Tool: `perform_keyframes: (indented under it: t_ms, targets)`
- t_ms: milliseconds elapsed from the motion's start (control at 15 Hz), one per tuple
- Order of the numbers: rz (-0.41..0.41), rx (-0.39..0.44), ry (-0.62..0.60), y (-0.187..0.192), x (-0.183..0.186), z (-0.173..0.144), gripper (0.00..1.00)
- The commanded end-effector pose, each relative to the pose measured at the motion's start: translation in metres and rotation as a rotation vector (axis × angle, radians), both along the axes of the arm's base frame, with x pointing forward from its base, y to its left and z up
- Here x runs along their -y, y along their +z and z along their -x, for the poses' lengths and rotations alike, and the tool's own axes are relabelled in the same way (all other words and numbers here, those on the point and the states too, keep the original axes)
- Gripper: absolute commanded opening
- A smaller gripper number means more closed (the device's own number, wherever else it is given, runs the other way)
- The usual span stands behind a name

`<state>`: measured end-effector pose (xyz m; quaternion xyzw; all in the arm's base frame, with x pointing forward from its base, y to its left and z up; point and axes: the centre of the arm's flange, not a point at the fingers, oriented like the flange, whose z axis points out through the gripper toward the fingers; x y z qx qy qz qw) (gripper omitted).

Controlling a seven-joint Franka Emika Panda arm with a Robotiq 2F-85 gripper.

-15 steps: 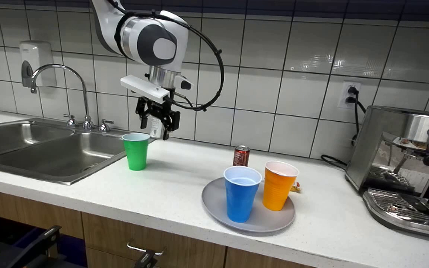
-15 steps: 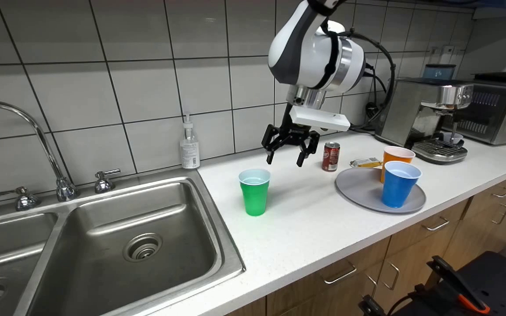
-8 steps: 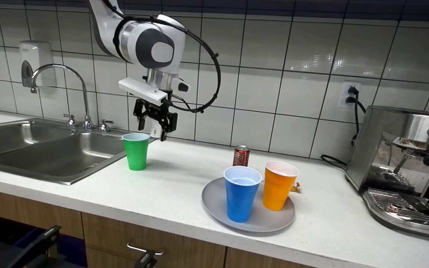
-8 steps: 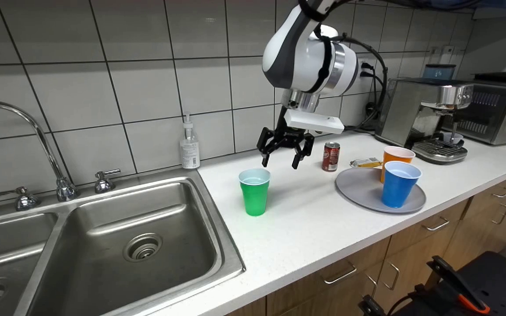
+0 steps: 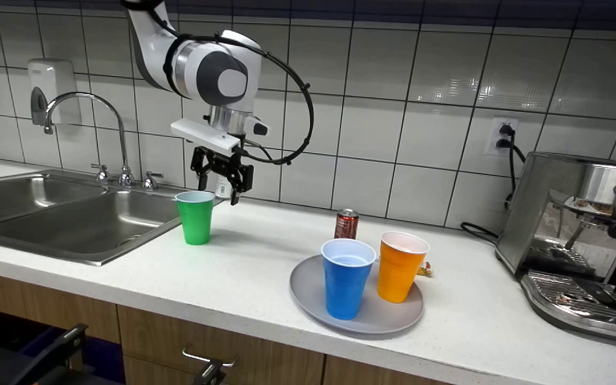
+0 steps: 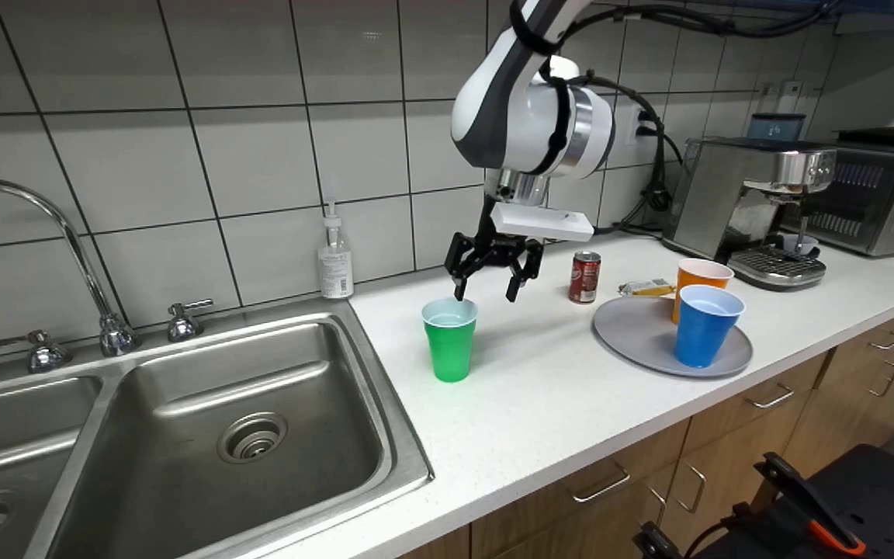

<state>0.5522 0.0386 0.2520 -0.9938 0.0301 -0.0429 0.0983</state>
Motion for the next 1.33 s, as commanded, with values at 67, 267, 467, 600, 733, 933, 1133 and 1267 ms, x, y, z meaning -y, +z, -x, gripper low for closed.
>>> perform_keyframes:
  t_ms: [67,267,467,600,733,933,1133,1267]
  targets:
    - [0.029,-0.001,0.013,-0.01,-0.01,-0.011,1.0]
    - [0.044,-0.012,0.026,-0.02,-0.012,-0.011,1.0]
    - [0.052,-0.021,0.039,-0.027,-0.014,-0.009,1.0]
    - [0.048,-0.022,0.044,-0.029,-0.015,-0.008,1.0]
    - [0.047,-0.02,0.05,-0.03,-0.016,-0.008,0.74]
    - [0.047,-0.019,0.052,-0.03,-0.016,-0.009,0.49]
    - [0.046,-0.018,0.054,-0.031,-0.016,-0.009,0.27]
    - [0.045,-0.017,0.054,-0.031,-0.016,-0.009,0.12]
